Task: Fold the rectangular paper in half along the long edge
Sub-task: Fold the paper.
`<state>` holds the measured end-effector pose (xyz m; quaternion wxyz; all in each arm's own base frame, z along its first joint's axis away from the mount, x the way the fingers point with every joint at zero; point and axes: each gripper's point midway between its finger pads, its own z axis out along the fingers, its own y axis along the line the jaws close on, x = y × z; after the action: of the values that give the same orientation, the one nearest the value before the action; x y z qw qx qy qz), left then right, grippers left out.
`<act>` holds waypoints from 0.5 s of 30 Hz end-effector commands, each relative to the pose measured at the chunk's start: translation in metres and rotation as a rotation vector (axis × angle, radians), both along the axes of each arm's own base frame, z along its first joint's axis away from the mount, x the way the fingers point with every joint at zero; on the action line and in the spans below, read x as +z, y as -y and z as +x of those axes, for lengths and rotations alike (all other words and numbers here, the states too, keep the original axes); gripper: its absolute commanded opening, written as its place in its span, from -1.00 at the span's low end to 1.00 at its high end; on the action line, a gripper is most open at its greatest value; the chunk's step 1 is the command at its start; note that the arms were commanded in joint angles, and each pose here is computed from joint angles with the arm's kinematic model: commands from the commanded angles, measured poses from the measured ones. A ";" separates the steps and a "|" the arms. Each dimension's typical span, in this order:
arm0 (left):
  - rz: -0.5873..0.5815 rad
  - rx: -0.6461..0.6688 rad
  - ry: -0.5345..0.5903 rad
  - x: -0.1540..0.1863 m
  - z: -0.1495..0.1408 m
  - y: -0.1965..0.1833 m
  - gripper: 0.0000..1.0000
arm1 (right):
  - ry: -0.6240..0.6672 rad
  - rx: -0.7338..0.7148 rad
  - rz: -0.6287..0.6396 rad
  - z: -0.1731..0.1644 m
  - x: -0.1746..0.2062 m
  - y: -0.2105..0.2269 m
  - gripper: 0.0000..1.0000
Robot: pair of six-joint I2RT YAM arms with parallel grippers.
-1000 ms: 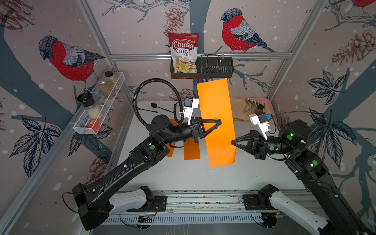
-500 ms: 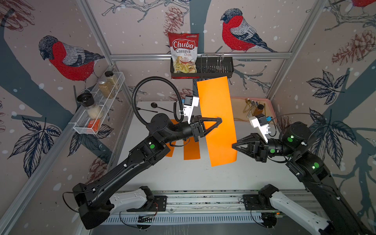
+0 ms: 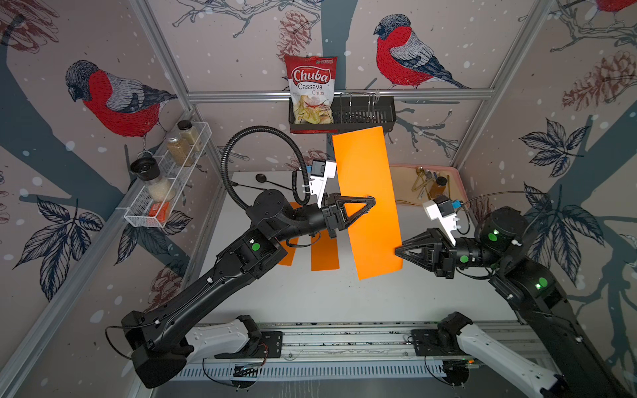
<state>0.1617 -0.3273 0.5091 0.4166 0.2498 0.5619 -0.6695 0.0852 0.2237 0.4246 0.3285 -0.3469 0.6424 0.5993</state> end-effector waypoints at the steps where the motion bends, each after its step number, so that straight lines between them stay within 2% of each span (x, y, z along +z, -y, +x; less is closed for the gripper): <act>1: -0.023 0.004 0.039 0.010 -0.002 -0.003 -1.00 | 0.016 0.003 -0.006 -0.004 -0.001 0.002 -0.93; 2: -0.023 0.004 0.040 0.010 -0.002 -0.003 -1.00 | 0.017 -0.011 -0.008 -0.003 0.000 0.003 -0.71; 3: -0.024 0.005 0.040 0.011 -0.002 -0.003 -1.00 | 0.011 -0.010 -0.015 -0.002 -0.002 0.003 -0.66; 5: -0.024 0.004 0.040 0.011 -0.002 -0.003 -1.00 | 0.008 0.008 -0.016 -0.005 -0.003 0.003 -0.96; 6: -0.024 0.005 0.039 0.011 -0.001 -0.003 -1.00 | 0.012 0.010 -0.014 -0.007 -0.002 0.004 -1.00; 8: -0.025 0.003 0.040 0.011 -0.002 -0.002 -1.00 | 0.016 0.004 -0.012 -0.009 0.000 0.005 -1.00; 9: -0.027 0.003 0.041 0.012 -0.002 -0.003 -1.00 | 0.015 -0.009 -0.018 -0.007 -0.001 0.006 -0.79; 10: -0.027 0.004 0.041 0.012 -0.002 -0.003 -1.00 | 0.010 -0.006 -0.024 -0.008 -0.002 0.006 -0.75; 11: -0.026 0.003 0.042 0.012 -0.002 -0.002 -1.00 | 0.007 0.004 -0.027 -0.009 -0.003 0.006 -0.82; 12: -0.026 0.006 0.043 0.013 -0.002 -0.003 -1.00 | 0.004 0.005 -0.030 -0.010 -0.005 0.006 -0.98; 15: -0.026 0.004 0.044 0.013 -0.002 -0.002 -1.00 | 0.008 0.008 -0.025 -0.013 -0.004 0.008 -1.00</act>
<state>0.1619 -0.3284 0.5103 0.4176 0.2528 0.5627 -0.6671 0.0756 0.2173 0.4210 0.3229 -0.3480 0.6508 0.5925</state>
